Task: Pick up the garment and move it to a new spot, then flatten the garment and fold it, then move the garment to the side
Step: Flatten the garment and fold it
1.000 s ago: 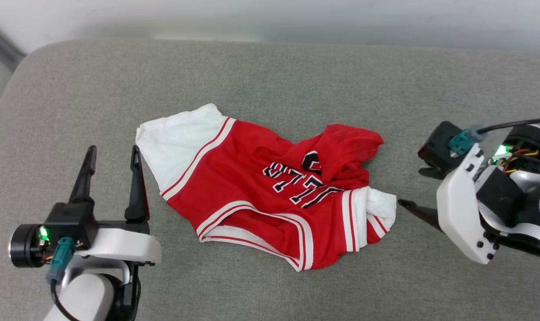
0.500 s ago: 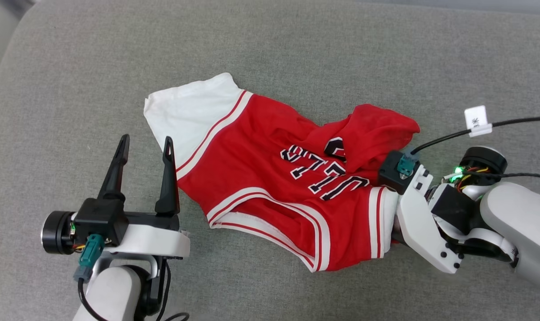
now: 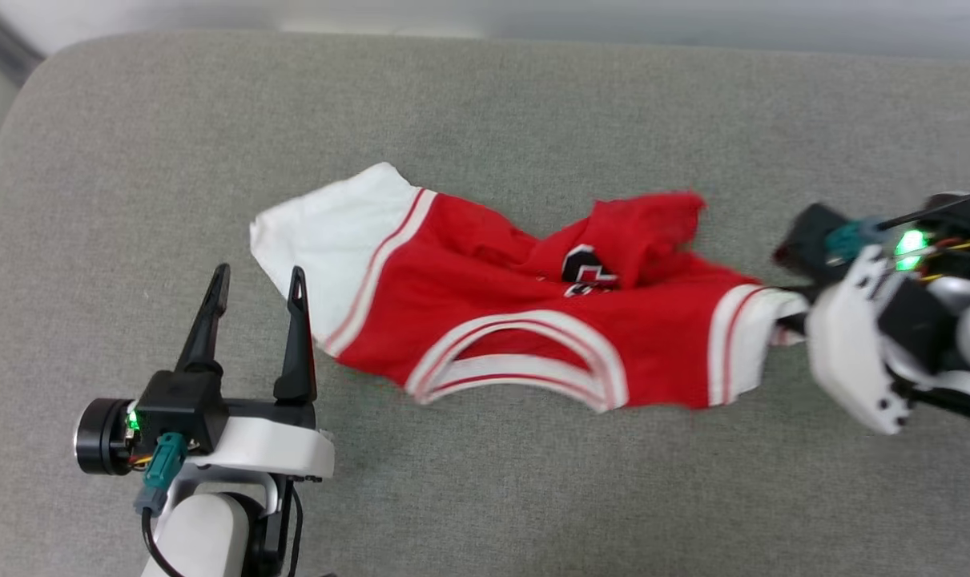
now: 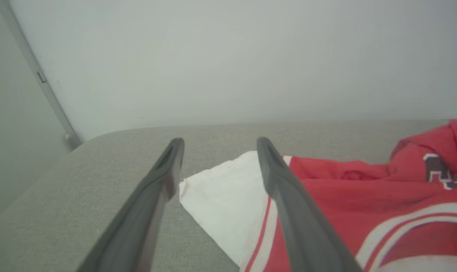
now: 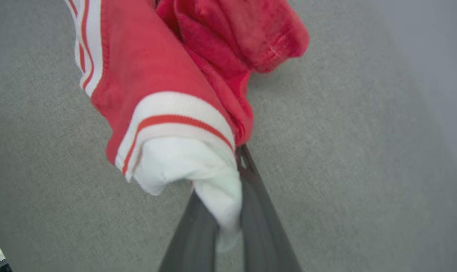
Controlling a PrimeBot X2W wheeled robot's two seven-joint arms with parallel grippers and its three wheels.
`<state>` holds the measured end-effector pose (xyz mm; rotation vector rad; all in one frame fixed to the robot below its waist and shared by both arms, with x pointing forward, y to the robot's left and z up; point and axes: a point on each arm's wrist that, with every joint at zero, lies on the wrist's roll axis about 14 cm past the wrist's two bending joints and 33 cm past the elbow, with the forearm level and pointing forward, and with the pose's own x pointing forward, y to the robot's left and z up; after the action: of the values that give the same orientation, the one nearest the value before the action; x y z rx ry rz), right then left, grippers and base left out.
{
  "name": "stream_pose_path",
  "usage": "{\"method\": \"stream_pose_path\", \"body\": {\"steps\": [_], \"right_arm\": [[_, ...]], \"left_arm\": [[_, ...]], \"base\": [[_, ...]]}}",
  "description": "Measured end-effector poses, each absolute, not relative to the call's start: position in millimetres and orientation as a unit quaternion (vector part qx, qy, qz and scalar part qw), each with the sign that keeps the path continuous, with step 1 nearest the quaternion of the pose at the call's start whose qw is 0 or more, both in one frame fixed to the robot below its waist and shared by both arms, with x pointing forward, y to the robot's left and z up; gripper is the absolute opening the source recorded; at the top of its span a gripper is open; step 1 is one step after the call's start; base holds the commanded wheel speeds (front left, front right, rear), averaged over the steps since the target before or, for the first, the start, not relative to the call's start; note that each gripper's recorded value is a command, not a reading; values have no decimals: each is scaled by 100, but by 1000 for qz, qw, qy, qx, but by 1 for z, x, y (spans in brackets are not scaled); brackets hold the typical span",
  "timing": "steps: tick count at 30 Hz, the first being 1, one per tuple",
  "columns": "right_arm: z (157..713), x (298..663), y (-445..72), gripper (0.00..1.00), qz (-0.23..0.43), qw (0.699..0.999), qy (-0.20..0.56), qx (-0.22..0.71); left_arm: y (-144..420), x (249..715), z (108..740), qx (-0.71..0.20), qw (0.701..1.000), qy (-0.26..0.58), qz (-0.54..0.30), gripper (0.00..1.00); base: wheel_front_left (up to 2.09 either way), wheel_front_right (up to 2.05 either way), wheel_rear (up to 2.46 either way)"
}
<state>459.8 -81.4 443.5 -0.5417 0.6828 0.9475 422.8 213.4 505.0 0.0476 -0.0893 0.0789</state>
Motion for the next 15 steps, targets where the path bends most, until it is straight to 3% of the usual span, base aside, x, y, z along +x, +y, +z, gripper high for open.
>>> {"method": "stream_pose_path", "body": {"steps": [6, 15], "right_arm": [[453, 471, -145, 0, 370, 829, 332, -257], [376, 430, -227, 0, 283, 818, 451, -218]], "left_arm": [[211, 416, 507, 18, 998, -47, 36, 100], [211, 411, 494, 16, 999, -27, 37, 100]], "base": [[0, 0, 0], [0, 0, 0]]}}
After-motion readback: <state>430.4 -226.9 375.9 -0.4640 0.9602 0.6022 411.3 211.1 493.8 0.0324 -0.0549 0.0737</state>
